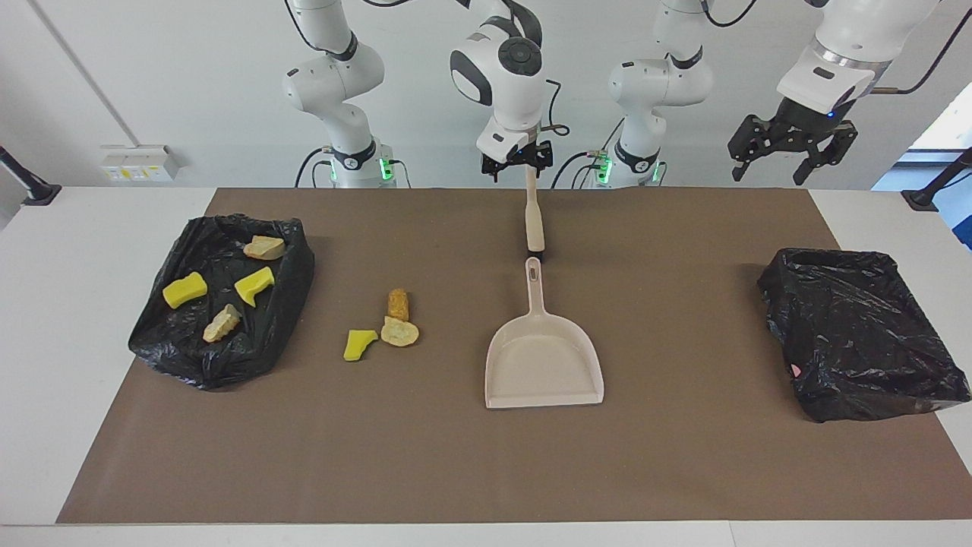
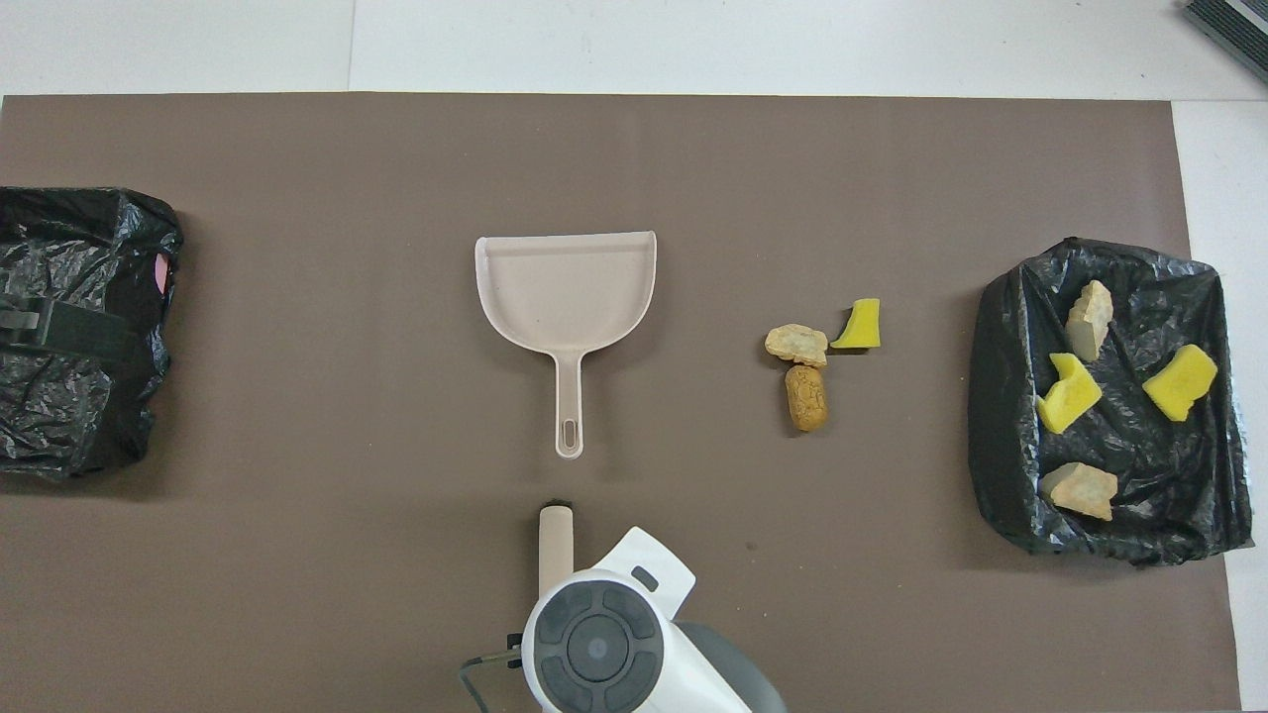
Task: Sweep and dump trash in bin
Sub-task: 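Set the dustpan down on the mat and release it with the right gripper, then grasp the brush handle with the right gripper while the left gripper reaches the dustpan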
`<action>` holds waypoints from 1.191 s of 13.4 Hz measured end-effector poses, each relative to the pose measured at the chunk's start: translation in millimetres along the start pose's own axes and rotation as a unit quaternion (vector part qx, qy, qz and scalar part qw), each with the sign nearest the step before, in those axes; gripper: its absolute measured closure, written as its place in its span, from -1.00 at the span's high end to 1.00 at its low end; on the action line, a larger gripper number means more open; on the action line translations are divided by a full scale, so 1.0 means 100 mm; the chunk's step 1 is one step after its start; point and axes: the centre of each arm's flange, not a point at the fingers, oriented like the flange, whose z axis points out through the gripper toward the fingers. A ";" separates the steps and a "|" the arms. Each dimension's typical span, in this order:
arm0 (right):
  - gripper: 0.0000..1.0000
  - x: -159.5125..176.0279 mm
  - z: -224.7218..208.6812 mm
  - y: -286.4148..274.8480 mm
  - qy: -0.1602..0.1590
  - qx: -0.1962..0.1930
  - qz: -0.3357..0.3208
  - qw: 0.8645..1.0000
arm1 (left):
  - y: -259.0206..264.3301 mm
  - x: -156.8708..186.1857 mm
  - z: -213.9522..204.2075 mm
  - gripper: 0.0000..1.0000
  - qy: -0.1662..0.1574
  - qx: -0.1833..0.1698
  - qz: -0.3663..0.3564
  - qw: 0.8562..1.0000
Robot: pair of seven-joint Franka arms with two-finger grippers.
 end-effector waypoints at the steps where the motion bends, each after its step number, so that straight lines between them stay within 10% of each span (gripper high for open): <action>1: 1.00 -0.07 0.12 -0.04 0.004 0.001 0.002 1.000 | 0.00 0.00 0.00 1.00 0.000 0.000 0.000 1.000; 13: 1.00 -0.65 1.05 -0.33 0.018 -0.001 0.018 1.000 | 0.00 0.00 0.00 1.00 0.000 0.000 0.000 1.000; 16: 0.31 -0.65 1.05 -0.32 0.017 -0.001 0.020 1.000 | 0.04 0.00 0.00 1.00 -0.002 0.000 0.003 1.000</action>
